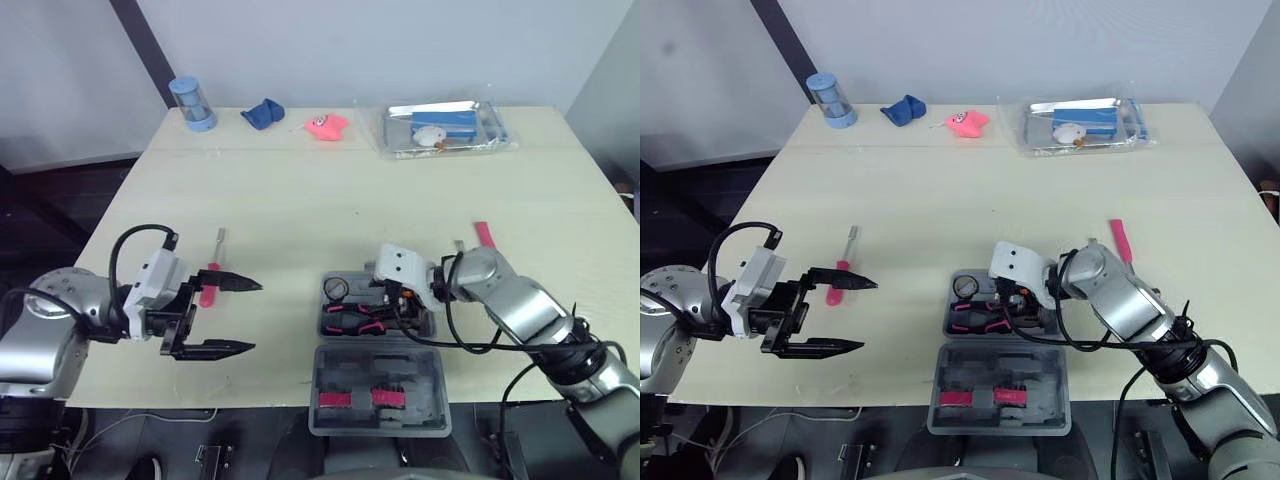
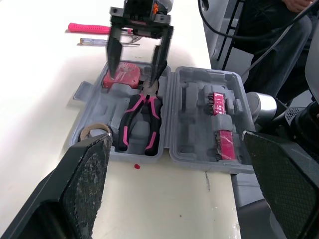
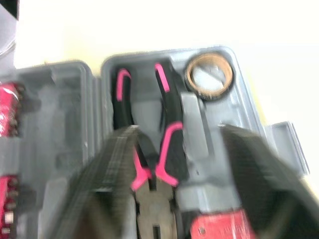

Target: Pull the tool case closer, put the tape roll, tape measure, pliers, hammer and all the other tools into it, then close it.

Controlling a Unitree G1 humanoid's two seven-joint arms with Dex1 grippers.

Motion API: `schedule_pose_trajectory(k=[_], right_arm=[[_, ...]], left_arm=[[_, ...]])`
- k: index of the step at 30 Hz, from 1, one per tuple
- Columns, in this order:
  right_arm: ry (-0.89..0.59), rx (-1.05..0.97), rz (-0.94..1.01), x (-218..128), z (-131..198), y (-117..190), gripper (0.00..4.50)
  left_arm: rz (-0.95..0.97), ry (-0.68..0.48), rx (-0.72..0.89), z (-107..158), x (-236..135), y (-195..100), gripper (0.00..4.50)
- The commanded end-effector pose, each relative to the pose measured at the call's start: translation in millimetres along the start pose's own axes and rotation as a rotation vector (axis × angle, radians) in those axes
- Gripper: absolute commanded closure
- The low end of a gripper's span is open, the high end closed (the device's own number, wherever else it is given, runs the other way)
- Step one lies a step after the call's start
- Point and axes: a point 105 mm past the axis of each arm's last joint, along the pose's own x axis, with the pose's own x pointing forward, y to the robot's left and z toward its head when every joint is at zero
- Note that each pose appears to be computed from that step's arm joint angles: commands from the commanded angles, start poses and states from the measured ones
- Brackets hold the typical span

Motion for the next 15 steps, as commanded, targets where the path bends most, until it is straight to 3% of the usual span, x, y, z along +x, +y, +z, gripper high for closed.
schedule_pose_trajectory(k=[1, 3, 15], right_arm=[[-0.114, -0.019, -0.022, -4.6, 6.4, -6.2, 3.69], [-0.126, -0.024, -0.008, -0.6, -3.4, -3.4, 4.47], [-0.098, 0.020, 0.008, 18.4, -41.6, 2.1, 4.47]], left_arm=[[-0.035, -0.011, 0.027, 4.8, 0.6, -3.3, 0.00], [-0.034, -0.014, 0.028, 4.8, 1.6, -3.2, 0.00], [-0.027, -0.017, 0.033, 5.2, 1.6, -1.8, 0.00]])
